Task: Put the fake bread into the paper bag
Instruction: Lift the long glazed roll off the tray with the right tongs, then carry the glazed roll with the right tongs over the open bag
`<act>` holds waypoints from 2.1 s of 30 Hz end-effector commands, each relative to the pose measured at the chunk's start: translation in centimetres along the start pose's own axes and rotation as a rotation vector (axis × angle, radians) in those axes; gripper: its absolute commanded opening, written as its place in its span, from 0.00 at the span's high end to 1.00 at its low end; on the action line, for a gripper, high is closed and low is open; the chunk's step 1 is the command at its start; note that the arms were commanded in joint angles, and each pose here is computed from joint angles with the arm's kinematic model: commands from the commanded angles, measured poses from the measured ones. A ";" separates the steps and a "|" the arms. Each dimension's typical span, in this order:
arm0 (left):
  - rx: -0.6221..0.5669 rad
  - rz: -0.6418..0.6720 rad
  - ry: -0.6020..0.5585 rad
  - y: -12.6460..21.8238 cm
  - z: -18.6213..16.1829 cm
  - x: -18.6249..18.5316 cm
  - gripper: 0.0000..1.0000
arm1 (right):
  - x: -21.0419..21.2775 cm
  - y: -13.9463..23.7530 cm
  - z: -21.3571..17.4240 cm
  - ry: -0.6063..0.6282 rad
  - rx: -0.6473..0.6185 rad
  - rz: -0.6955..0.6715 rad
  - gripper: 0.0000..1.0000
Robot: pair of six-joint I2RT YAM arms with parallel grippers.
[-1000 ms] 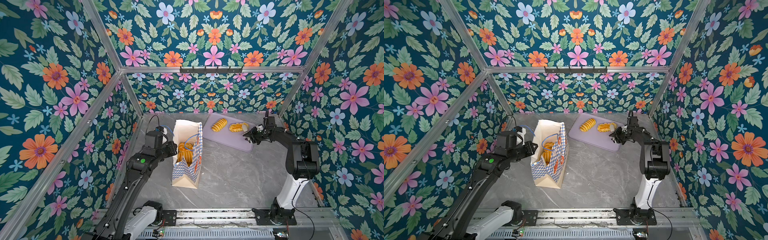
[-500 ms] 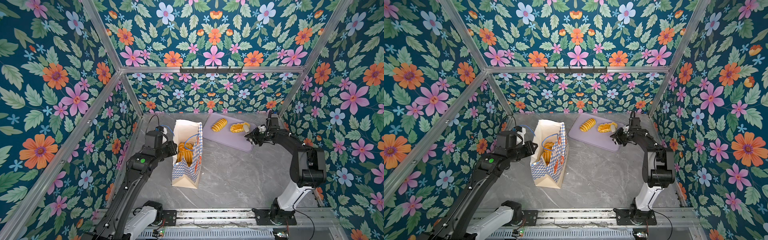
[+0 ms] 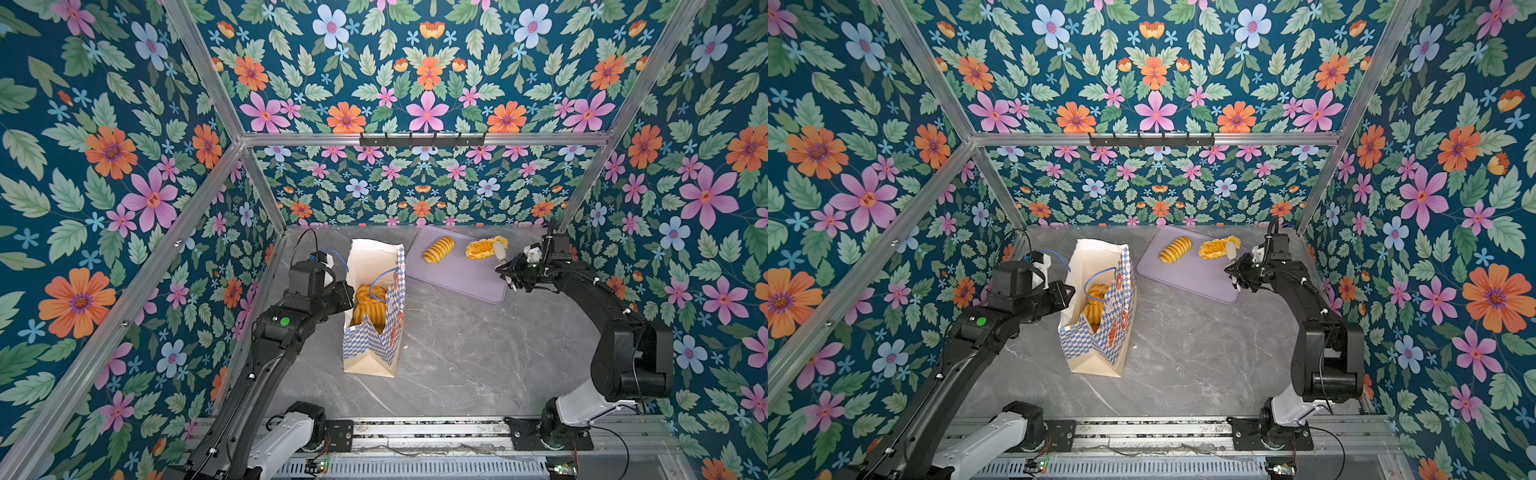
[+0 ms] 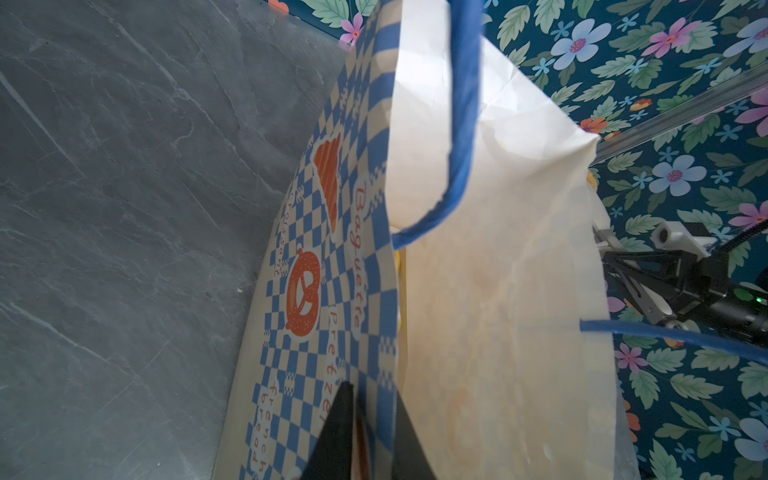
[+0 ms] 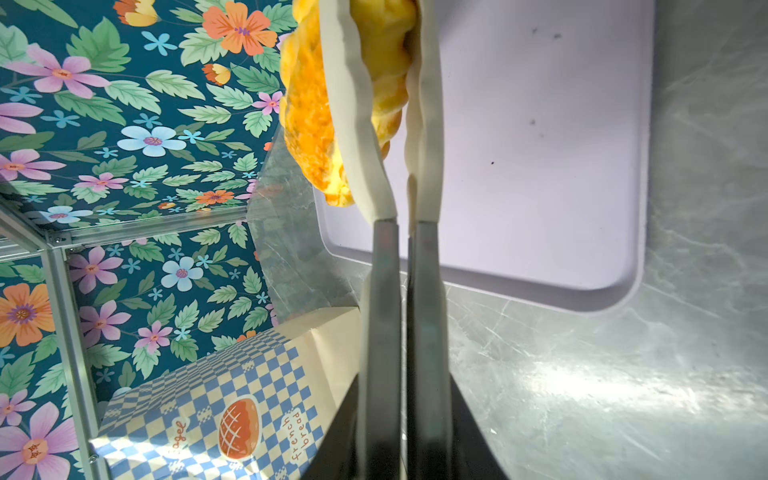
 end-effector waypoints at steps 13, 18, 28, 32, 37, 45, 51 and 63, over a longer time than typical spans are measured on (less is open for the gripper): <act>-0.013 -0.008 -0.004 0.3 0.3 -0.2 0.84 | 3.2 5.4 -1.8 0.123 -0.090 -0.016 0.75; -0.014 -0.010 -0.002 0.3 0.3 -0.3 0.84 | 4.9 6.9 -2.5 0.181 -0.114 -0.027 0.75; -0.012 -0.012 0.000 0.1 0.3 -0.3 0.84 | 8.8 9.2 -3.8 0.296 -0.147 -0.018 0.74; -0.010 -0.012 0.000 0.1 0.3 -0.3 0.84 | 9.9 9.8 -4.1 0.318 -0.153 0.006 0.74; -0.012 -0.014 0.000 0.1 0.3 -0.3 0.84 | 11.4 10.2 -4.8 0.357 -0.147 0.029 0.74; -0.012 -0.017 -0.002 0.1 0.4 -0.4 0.84 | 14.0 10.8 -5.7 0.429 -0.150 0.056 0.74; -0.017 -0.020 -0.001 0.3 0.6 -0.6 0.83 | 15.9 11.0 -6.6 0.489 -0.145 0.064 0.74; -0.030 -0.018 -0.001 0.9 0.7 -0.7 0.75 | 20.1 10.9 -8.4 0.621 -0.128 0.073 0.74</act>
Point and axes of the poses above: each gripper's point midway between its finger pads, its own y axis back along the fingers, its own x axis along the line the jaws close on, z = x × y, the point moved 8 cm from there along y, back along the fingers, and after that the axes turned 11 degrees about y, right-handed, at the moved point
